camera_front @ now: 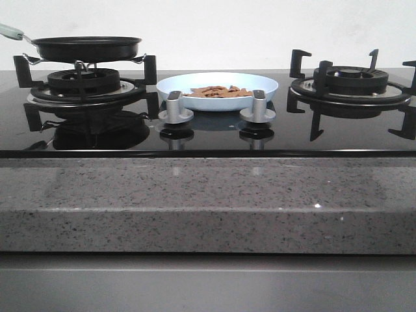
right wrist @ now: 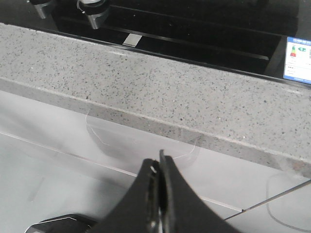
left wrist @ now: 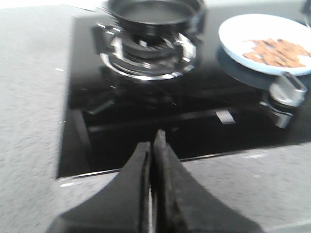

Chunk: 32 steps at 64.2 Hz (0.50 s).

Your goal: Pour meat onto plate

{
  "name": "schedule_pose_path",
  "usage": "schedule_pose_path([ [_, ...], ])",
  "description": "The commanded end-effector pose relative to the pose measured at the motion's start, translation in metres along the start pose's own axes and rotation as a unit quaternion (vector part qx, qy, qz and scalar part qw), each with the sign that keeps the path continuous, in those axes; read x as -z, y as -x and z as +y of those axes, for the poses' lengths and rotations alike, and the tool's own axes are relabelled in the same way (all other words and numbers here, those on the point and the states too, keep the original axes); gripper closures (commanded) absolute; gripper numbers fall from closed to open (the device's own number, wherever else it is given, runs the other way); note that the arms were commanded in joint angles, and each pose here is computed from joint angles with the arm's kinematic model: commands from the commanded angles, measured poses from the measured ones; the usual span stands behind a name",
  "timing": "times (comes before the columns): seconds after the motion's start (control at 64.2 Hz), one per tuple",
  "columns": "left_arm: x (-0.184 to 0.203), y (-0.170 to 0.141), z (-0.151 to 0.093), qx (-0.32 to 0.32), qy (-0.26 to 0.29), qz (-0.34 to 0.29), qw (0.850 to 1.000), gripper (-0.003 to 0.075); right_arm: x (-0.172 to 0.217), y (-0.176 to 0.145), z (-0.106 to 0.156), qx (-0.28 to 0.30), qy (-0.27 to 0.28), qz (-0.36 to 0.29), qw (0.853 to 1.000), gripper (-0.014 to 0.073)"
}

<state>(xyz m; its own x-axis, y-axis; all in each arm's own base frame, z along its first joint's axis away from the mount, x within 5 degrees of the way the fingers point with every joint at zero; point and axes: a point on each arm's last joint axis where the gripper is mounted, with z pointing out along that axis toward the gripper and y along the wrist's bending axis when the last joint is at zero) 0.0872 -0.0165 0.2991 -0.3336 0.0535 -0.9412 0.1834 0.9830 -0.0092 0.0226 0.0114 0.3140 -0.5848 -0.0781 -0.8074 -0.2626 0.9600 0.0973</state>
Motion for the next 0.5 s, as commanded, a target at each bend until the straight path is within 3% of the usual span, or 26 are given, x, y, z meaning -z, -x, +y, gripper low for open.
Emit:
schedule_pose_path([
  [0.0, 0.007, -0.003, 0.003, 0.009, 0.020, -0.104, 0.994, 0.0741, 0.003, 0.011, 0.000, 0.001, -0.001, -0.038, 0.999, 0.0663],
  [0.265, 0.016, -0.057, 0.008, 0.012, 0.068, -0.231, 0.971, 0.0741, 0.003, 0.011, 0.000, 0.001, -0.001, -0.038, 0.999, 0.0663],
  [0.483, 0.013, -0.077, 0.010, 0.012, 0.087, -0.264, 0.961, 0.0741, 0.003, 0.011, 0.000, 0.001, -0.001, -0.037, 0.999, 0.0663],
])
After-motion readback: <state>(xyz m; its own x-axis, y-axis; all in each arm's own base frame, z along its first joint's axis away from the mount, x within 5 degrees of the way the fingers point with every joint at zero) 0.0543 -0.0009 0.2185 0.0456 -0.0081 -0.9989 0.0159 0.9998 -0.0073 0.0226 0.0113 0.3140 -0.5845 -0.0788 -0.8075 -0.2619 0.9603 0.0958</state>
